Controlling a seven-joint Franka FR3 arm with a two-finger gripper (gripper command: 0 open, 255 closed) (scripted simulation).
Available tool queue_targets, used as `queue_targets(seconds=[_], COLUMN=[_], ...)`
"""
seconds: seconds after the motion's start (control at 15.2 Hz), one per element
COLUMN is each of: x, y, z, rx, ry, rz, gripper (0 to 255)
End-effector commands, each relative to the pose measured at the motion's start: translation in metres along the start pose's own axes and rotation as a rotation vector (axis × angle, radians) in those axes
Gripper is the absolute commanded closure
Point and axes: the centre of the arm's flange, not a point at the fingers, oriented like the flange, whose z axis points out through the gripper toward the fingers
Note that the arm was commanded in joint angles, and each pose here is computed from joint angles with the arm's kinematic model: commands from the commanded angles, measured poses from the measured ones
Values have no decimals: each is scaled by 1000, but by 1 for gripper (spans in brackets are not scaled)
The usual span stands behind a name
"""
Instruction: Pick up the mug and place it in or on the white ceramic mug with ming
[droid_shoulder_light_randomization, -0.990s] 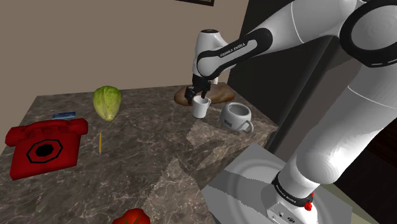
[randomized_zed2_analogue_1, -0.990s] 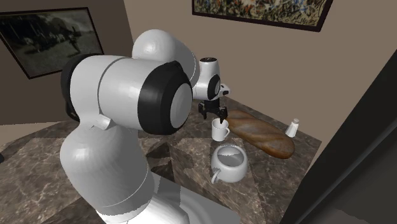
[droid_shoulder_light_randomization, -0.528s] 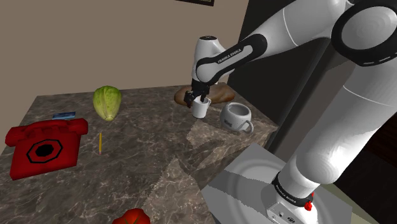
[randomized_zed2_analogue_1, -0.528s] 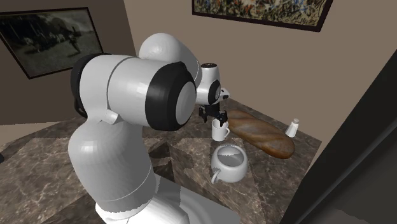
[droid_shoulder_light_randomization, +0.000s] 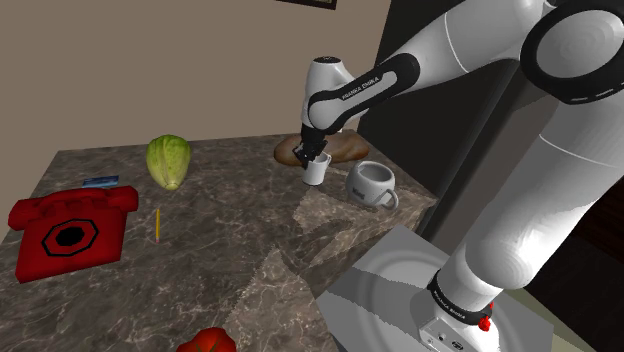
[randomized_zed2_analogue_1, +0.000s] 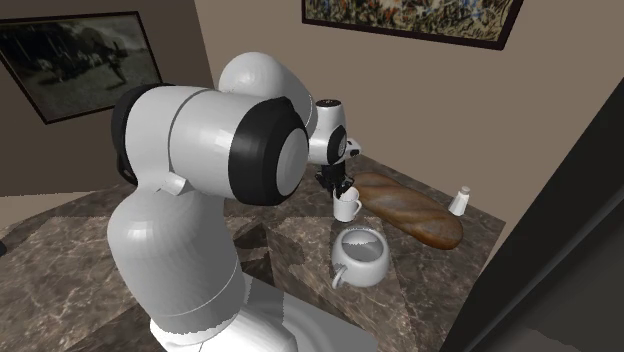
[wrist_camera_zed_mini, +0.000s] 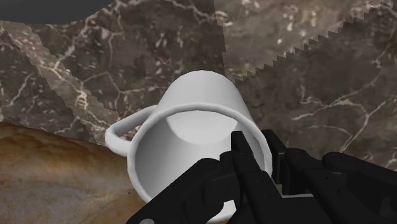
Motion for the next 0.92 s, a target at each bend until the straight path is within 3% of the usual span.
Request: queue_targets(seconds=[0.0, 0.33, 0.86], x=[0, 0, 5], y=[0, 0, 3], z=[0, 0, -42], rx=[0, 0, 0], ry=[0, 0, 0], rz=[0, 0, 0], gripper=[255, 255, 255])
